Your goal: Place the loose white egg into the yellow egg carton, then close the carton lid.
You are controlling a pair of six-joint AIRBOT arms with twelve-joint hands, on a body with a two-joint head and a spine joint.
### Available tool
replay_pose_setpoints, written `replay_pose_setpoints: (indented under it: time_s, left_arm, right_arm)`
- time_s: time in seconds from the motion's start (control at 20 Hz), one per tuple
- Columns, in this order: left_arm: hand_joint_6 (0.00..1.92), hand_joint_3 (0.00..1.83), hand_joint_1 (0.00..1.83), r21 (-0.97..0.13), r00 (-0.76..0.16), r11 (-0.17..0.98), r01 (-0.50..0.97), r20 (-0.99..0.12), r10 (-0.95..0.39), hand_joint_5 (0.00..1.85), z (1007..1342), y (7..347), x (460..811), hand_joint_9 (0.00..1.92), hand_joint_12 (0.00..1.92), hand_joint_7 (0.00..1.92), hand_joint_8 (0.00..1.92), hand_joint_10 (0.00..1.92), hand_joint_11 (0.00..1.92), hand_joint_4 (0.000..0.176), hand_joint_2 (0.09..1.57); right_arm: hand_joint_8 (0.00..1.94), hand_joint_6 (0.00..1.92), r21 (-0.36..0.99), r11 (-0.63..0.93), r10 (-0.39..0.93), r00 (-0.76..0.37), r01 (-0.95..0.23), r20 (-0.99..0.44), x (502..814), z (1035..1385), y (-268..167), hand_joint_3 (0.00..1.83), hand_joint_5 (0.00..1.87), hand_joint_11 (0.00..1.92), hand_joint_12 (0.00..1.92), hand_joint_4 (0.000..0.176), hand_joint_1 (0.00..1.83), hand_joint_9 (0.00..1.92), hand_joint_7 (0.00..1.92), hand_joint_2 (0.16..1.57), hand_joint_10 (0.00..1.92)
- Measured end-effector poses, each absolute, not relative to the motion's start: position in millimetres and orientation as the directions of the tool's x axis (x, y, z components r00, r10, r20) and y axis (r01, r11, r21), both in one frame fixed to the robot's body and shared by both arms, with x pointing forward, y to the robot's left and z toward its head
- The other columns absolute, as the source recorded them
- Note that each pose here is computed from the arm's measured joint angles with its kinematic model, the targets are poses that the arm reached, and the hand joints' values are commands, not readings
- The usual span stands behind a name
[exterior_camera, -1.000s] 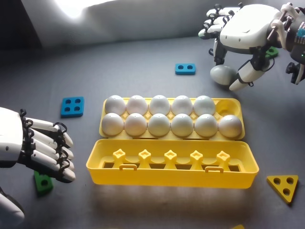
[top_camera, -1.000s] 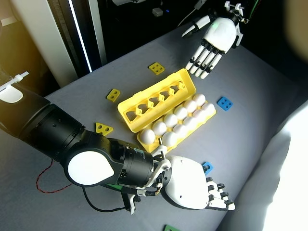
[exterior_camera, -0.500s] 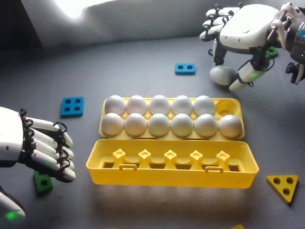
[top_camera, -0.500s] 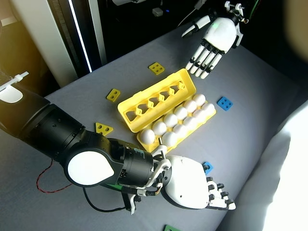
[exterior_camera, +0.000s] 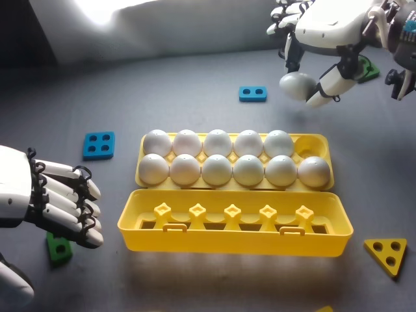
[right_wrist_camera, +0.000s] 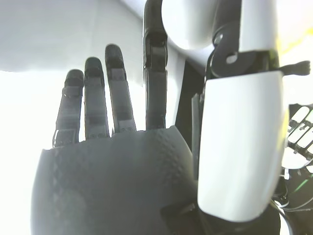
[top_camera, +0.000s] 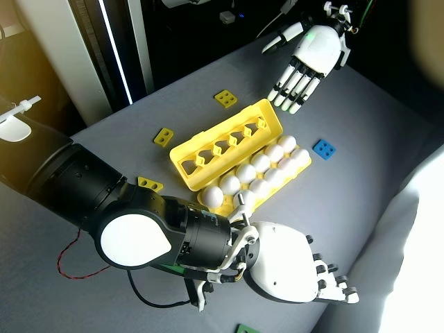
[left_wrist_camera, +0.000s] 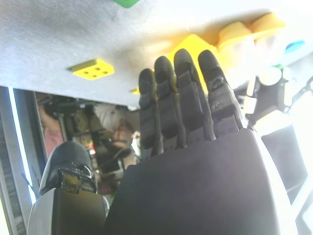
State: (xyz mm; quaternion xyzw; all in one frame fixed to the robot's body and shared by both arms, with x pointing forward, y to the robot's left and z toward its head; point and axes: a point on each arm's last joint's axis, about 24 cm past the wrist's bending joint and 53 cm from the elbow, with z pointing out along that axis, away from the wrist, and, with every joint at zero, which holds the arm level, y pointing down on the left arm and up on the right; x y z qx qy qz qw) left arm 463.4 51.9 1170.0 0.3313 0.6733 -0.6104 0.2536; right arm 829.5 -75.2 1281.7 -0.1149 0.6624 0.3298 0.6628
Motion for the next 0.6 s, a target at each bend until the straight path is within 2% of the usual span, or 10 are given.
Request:
replay_pose_setpoints:
  time_s: [0.25,0.4,0.6]
  left_arm:
    - [0.0,0.0,0.0,-0.653,-0.651,0.034,0.757,-0.747,0.135,0.43,1170.9,51.4,463.4,0.36,0.56,0.42,0.0,0.0,0.0,0.0,1.14]
    - [0.0,0.0,0.0,-0.653,-0.651,0.035,0.757,-0.747,0.135,0.43,1170.8,51.4,463.5,0.35,0.54,0.41,0.0,0.0,0.0,0.0,1.14]
    - [0.0,0.0,0.0,-0.653,-0.651,0.034,0.756,-0.747,0.136,0.44,1170.9,51.2,463.3,0.36,0.54,0.43,0.01,0.0,0.0,0.0,1.14]
  right_arm:
    - [0.0,0.61,0.498,0.687,0.462,-0.21,-0.53,-0.861,828.0,1287.4,-107.3,0.0,1.19,0.0,0.0,0.176,1.08,0.15,0.31,1.02,0.01]
    - [0.01,0.61,0.511,0.652,0.472,-0.228,-0.56,-0.852,804.1,1294.2,-114.0,0.0,1.2,0.0,0.0,0.176,1.08,0.18,0.32,1.02,0.01]
    - [0.0,0.58,0.491,0.601,0.449,-0.243,-0.631,-0.86,768.4,1294.5,-95.1,0.0,1.21,0.06,0.04,0.176,1.08,0.18,0.31,1.01,0.0]
